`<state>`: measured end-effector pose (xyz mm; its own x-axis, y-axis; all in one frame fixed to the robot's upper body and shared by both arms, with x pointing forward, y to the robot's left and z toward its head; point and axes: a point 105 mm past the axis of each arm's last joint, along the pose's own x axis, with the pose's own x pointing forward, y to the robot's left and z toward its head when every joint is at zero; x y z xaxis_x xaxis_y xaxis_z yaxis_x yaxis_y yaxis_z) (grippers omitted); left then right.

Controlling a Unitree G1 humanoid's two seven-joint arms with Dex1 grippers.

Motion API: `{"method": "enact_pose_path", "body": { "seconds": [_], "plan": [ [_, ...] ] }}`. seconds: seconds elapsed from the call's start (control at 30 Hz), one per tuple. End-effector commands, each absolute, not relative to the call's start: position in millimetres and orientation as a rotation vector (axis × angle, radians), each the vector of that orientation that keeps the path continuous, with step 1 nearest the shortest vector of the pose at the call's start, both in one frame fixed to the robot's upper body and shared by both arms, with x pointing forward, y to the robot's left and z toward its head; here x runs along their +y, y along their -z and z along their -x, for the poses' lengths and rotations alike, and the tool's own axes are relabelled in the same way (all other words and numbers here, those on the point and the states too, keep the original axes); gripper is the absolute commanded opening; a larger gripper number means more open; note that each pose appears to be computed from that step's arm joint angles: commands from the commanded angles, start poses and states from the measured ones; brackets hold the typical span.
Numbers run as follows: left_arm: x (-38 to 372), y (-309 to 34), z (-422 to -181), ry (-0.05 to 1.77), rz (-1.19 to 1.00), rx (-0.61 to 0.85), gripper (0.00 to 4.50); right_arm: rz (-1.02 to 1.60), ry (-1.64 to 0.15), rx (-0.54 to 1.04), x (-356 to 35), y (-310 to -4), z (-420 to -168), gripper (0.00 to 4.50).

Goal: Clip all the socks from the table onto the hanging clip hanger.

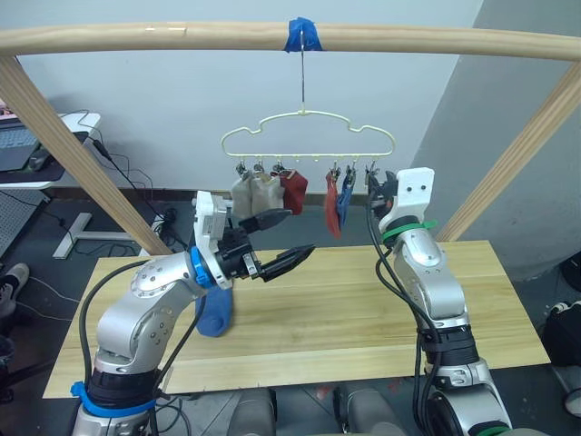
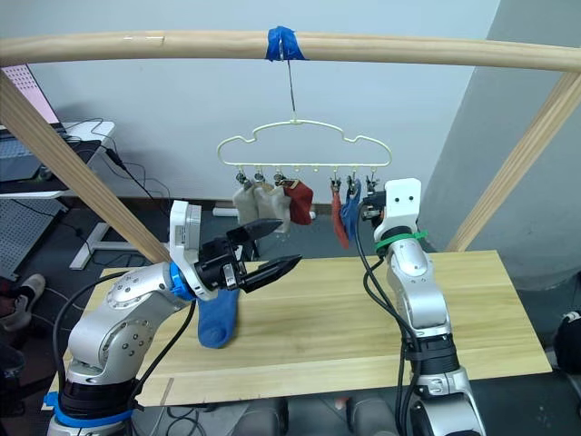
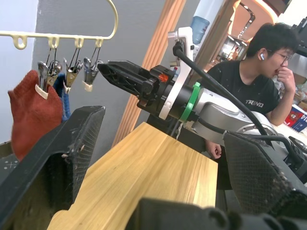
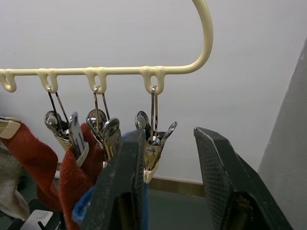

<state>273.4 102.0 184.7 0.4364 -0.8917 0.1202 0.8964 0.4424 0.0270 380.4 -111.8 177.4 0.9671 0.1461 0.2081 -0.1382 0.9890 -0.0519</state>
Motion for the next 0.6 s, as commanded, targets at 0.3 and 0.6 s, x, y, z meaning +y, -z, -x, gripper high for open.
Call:
{"method": "enact_pose_path", "body": {
  "seconds": [0.3, 0.6],
  "plan": [
    [100.1, -191.8, -271.0, 1.115, 0.007, -0.164, 4.5, 0.044, -0.155, -0.258, -108.7, -191.7, -381.6, 1.68],
    [99.5, -192.9, -271.4, 1.112, 0.005, -0.168, 4.5, 0.045, -0.15, -0.249, -108.2, -190.8, -384.6, 1.68]
  ]
}}
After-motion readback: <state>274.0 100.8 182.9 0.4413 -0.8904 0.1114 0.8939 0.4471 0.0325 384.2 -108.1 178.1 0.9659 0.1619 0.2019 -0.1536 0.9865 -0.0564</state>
